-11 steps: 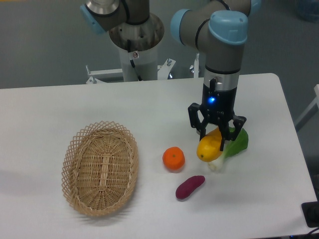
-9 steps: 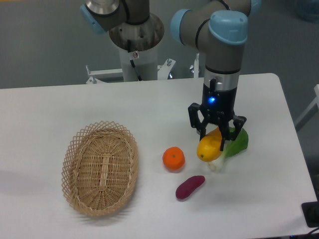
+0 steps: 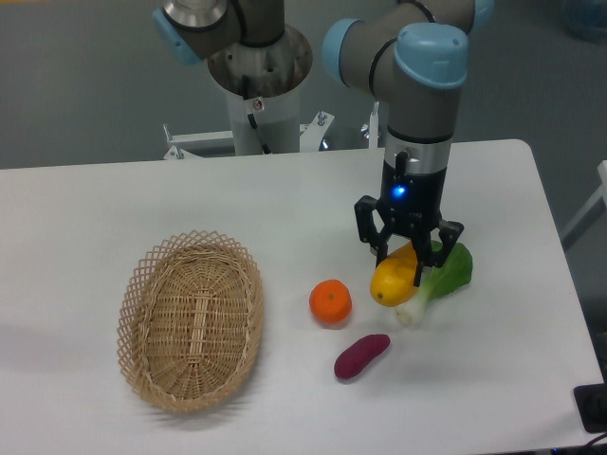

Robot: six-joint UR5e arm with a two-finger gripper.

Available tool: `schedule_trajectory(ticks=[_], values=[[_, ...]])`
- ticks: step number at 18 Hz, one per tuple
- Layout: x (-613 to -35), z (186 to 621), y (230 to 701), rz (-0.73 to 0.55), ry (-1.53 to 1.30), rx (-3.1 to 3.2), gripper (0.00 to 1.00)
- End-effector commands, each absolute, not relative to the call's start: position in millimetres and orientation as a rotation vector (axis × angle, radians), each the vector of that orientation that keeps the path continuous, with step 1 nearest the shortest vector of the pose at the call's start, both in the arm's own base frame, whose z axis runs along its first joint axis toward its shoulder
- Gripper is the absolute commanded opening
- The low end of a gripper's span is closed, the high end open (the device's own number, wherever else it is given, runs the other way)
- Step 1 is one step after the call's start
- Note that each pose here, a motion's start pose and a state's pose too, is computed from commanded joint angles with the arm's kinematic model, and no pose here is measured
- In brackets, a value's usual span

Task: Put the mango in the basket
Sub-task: 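Close the gripper on the yellow mango and lift it slightly, then carry the held mango over the wicker basket and lower it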

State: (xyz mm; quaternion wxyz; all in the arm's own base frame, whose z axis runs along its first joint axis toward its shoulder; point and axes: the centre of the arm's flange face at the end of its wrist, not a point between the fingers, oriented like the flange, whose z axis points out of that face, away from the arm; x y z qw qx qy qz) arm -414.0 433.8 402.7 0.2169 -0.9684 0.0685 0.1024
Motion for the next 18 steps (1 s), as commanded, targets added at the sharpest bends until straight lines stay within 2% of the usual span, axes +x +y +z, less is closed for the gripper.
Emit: schedule_trajectory(ticks=[12, 18], values=[[-343.9, 392.8, 488.0, 0.182, -0.033, -2.708, 0.49], [-287.1, 352.9, 533.9, 0.075, 0.011, -2.758, 0.49]])
